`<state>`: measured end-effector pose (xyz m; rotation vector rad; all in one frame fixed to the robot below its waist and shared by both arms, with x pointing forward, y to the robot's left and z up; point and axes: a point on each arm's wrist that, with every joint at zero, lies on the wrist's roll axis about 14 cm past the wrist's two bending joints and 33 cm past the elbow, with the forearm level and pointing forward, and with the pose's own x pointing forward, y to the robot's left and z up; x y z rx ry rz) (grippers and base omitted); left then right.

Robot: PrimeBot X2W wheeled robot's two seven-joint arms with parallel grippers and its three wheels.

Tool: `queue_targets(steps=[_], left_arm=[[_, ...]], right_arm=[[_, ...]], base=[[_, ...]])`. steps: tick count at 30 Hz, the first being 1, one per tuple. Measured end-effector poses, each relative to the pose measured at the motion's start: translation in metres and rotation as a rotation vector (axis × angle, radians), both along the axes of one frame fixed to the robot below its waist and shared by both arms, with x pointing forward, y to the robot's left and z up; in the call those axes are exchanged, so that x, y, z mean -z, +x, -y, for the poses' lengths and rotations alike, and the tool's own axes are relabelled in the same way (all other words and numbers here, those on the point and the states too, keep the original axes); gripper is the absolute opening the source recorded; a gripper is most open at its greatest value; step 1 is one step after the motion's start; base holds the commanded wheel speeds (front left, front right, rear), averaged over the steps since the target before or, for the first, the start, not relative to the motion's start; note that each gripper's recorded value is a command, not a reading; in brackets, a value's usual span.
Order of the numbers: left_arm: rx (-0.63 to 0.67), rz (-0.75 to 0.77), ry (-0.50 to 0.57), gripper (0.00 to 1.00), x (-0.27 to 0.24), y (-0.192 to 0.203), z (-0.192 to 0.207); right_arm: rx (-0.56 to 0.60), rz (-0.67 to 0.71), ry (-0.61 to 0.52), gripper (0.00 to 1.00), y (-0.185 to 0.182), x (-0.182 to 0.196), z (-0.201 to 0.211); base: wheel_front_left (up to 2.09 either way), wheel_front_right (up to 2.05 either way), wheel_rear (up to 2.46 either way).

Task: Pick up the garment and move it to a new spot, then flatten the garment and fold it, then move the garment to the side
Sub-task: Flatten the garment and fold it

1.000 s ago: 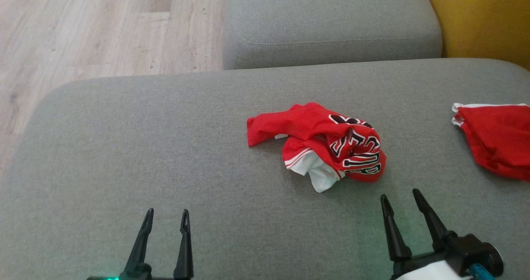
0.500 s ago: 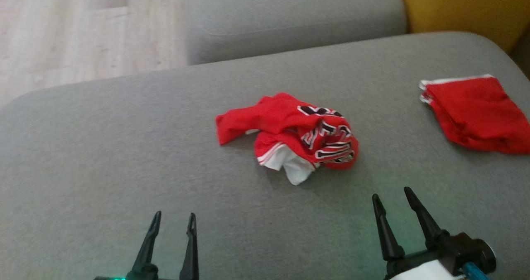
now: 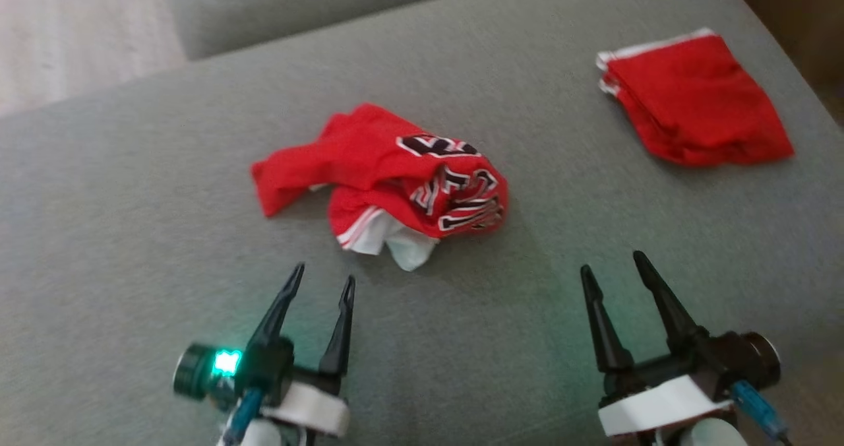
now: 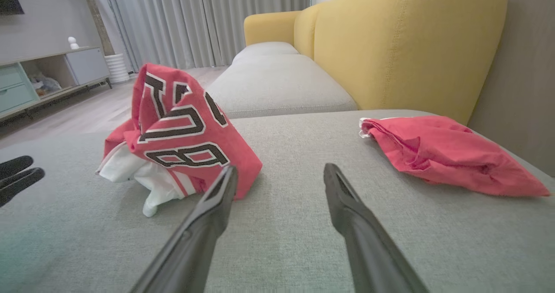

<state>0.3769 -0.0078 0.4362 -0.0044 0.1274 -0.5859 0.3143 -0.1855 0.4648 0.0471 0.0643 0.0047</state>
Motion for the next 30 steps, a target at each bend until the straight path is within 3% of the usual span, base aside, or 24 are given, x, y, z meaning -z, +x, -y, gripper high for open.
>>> queue_targets(steps=[12,13,14,24,30], left_arm=[[0.139,-0.053,0.067,1.00,0.039,0.037,0.047],[0.152,-0.052,0.075,0.84,0.042,0.041,0.050],[0.150,-0.045,0.078,0.00,0.041,0.043,0.051],[0.247,0.086,0.040,0.00,-0.003,0.045,0.075],[0.436,0.391,0.031,0.00,-0.094,0.048,0.127]], right_arm=[[0.106,-0.056,-0.009,1.00,-0.007,0.011,0.028],[0.122,-0.062,-0.012,1.00,-0.010,0.011,0.032],[0.128,-0.064,-0.013,1.00,-0.011,0.012,0.033],[0.151,-0.030,-0.009,1.00,-0.021,0.002,0.038],[0.147,0.015,0.000,1.00,-0.026,-0.009,0.035]], base=[[0.00,0.00,0.00],[0.00,0.00,0.00],[0.00,0.00,0.00],[0.00,0.00,0.00],[0.00,0.00,0.00]])
